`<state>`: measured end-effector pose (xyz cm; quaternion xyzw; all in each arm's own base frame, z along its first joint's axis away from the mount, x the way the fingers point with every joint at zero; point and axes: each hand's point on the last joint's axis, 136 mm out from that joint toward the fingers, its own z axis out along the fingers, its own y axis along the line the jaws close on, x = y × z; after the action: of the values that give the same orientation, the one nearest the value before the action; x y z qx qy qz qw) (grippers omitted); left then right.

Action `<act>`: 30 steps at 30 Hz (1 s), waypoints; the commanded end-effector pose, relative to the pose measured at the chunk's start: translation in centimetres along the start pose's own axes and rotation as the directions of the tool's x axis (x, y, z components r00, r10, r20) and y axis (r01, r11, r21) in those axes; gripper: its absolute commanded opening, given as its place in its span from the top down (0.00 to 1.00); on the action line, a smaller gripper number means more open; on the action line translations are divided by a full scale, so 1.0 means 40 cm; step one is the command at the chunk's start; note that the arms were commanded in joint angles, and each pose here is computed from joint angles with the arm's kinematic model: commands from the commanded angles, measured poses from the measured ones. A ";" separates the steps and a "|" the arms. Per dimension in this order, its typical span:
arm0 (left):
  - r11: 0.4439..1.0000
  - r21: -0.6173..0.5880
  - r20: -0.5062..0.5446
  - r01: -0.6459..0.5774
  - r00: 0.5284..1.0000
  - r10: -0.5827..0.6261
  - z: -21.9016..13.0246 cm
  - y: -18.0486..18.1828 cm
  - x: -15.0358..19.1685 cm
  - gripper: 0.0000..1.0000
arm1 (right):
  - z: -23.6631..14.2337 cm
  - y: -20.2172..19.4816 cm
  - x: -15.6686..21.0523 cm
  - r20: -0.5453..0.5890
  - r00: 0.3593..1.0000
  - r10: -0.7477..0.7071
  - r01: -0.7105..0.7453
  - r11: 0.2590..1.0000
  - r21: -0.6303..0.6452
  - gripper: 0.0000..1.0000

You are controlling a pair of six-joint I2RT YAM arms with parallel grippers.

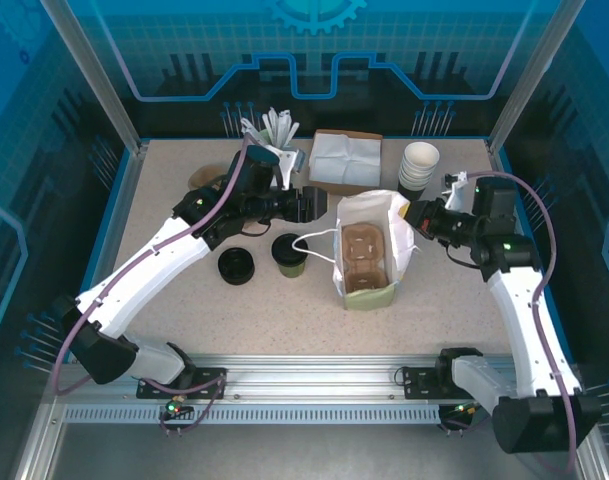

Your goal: Pack the takeout coffee

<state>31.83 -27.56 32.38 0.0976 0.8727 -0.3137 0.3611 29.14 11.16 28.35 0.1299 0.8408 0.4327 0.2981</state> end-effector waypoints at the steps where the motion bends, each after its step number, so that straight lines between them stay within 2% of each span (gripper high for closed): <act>1: 1.000 0.012 0.001 0.023 1.000 -0.023 0.007 0.005 -0.003 0.29 | 0.017 -0.028 -0.035 0.004 0.999 0.042 -0.043 0.997 0.058 0.95; 6: 1.000 -0.013 0.004 0.022 1.000 -0.022 -0.004 0.023 -0.004 0.29 | 0.020 -0.052 -0.065 0.001 1.000 0.015 -0.015 0.988 0.151 0.70; 12: 0.998 -0.069 0.005 -0.010 1.000 0.010 -0.023 0.047 -0.005 0.29 | -0.039 -0.080 -0.092 -0.002 0.995 -0.098 0.093 0.933 0.348 0.50; 17: 0.992 -0.114 -0.014 -0.048 0.999 0.047 -0.024 0.069 0.007 0.28 | -0.079 -0.062 -0.101 -0.065 0.979 -0.194 0.202 0.865 0.458 0.43; 20: 0.985 -0.153 -0.022 -0.080 0.997 0.077 -0.012 0.099 0.023 0.25 | -0.086 -0.026 -0.114 -0.094 0.952 -0.292 0.301 0.829 0.471 0.42; 25: 0.966 -0.241 -0.092 -0.092 0.993 0.072 0.029 0.178 0.101 0.21 | -0.090 0.034 -0.142 -0.079 0.916 -0.394 0.389 0.820 0.419 0.41; 30: 0.958 -0.280 -0.159 -0.069 0.987 0.025 0.067 0.236 0.193 0.13 | -0.086 0.078 -0.154 -0.079 0.892 -0.446 0.442 0.819 0.366 0.41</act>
<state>31.36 -23.06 21.96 0.0976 0.9298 -0.1816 0.3050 31.83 7.00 33.97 0.0259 0.9152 0.1811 0.3591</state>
